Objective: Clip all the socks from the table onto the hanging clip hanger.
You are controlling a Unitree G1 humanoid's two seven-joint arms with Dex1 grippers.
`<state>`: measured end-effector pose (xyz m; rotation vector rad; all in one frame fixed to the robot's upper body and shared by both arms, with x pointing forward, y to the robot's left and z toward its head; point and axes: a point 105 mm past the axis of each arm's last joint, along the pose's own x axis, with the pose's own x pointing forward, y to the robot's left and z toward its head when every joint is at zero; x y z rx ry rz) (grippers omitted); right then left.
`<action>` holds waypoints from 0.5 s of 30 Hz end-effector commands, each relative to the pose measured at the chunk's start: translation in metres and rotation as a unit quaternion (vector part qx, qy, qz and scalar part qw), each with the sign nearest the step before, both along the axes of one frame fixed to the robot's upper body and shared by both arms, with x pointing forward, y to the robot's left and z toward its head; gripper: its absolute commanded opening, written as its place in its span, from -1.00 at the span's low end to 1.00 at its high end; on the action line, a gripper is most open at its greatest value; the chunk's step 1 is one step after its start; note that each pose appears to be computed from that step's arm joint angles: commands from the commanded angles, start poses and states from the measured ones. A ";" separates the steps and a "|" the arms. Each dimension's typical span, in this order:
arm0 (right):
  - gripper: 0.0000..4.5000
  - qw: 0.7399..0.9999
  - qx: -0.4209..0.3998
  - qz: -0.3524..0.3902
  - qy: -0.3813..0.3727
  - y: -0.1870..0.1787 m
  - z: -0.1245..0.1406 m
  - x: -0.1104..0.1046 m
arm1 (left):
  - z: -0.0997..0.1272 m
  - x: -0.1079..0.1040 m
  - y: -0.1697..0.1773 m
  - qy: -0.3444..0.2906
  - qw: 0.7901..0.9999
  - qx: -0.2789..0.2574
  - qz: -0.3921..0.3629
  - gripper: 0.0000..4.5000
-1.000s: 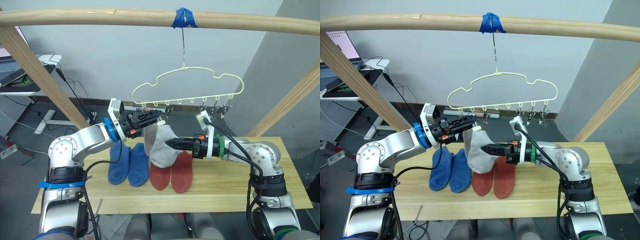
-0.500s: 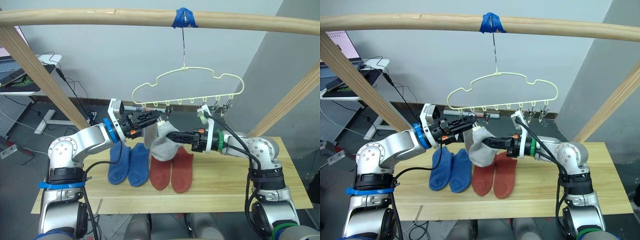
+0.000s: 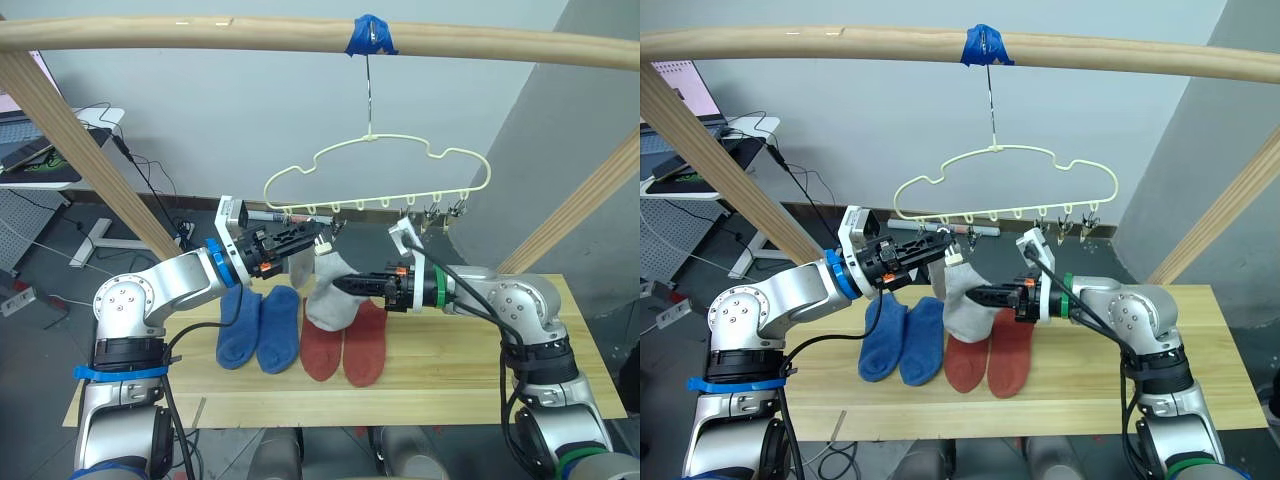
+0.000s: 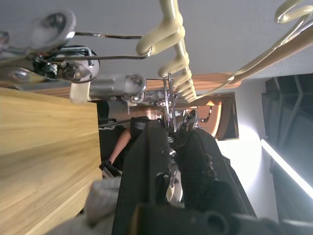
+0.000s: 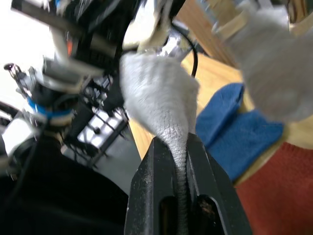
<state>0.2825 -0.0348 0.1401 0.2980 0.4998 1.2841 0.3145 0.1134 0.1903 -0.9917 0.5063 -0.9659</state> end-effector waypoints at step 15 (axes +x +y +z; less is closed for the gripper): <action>-0.99 0.997 -0.010 0.033 -0.074 0.010 0.014 -0.001 | 0.006 -0.006 -0.003 -0.021 1.000 0.003 -0.009 -0.86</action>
